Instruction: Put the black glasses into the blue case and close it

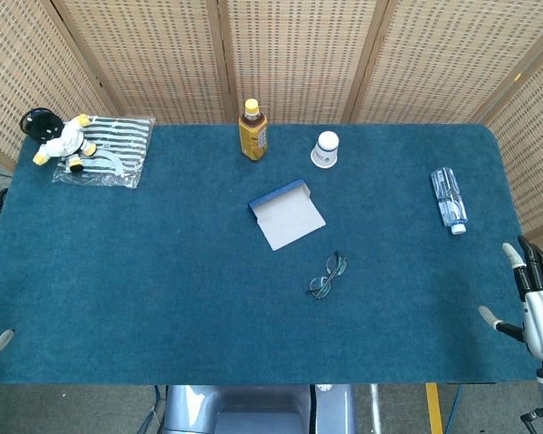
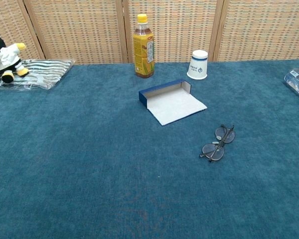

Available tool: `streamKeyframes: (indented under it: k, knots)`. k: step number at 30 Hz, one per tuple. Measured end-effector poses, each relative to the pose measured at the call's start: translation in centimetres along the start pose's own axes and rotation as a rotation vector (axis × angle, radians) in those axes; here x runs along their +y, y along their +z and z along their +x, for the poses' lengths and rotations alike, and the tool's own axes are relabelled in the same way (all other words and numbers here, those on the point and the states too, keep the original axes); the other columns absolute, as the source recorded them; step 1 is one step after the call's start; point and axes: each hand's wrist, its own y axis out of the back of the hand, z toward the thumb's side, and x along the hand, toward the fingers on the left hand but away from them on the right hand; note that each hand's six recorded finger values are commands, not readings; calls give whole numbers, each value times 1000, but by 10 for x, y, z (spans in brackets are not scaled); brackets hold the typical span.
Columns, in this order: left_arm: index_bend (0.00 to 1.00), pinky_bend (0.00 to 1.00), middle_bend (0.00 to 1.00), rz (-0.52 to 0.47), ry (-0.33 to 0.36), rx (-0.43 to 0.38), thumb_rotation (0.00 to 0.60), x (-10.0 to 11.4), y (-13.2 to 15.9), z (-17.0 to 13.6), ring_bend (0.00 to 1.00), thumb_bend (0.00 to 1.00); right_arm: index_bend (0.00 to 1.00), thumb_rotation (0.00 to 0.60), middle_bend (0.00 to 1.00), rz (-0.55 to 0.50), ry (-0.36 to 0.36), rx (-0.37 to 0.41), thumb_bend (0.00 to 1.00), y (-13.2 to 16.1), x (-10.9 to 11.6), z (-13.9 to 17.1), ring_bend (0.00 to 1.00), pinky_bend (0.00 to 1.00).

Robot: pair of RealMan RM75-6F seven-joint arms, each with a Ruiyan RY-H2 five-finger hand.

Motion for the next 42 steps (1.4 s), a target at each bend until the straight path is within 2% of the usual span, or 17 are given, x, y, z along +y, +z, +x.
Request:
streamKeyframes:
  k: [5,7,10,13,15,18,23,27,30,36,42]
  knots:
    - [0,0,0,-5,-30,-6,600,-4,0,3,0,0,0,600,0,-13,12,1,5,0,-2,0,0,0]
    - [0,0,0,-9,-39,-13,600,-5,0,5,0,0,0,600,0,-37,29,5,61,1,-5,-1,0,0]
    - [0,0,0,-18,-32,-35,600,-4,3,9,0,0,0,600,0,-92,63,32,272,7,-11,-11,0,0]
    - [0,0,0,-35,-17,-52,600,-3,5,11,0,0,12,600,0,-108,104,100,550,22,-20,-31,0,0]
    - [0,0,0,-41,-11,-55,600,-2,5,13,0,0,33,600,0,-118,141,153,771,36,-26,-48,0,0]
    - [0,0,0,-42,-15,-48,600,-3,3,17,0,0,39,600,0,-170,218,216,968,58,-36,-70,0,0]
    - [0,0,0,-49,-8,-22,600,-6,-3,31,0,0,62,600,6,-217,359,308,1000,103,-49,-112,0,0]
    - [0,0,0,-50,-21,-3,600,-12,-7,44,0,0,83,600,23,-178,464,358,1000,149,-64,-163,0,0]
    - [0,0,0,-49,-29,14,600,-15,-9,51,0,0,98,600,34,-149,515,369,1000,185,-76,-201,0,0]
    - [0,0,0,-45,-69,53,600,-23,-14,65,0,0,142,600,71,-107,535,335,1000,238,-100,-266,0,0]
    - [0,0,0,-42,-85,88,600,-26,-18,76,0,0,196,600,119,-3,557,289,1000,258,-141,-296,0,0]
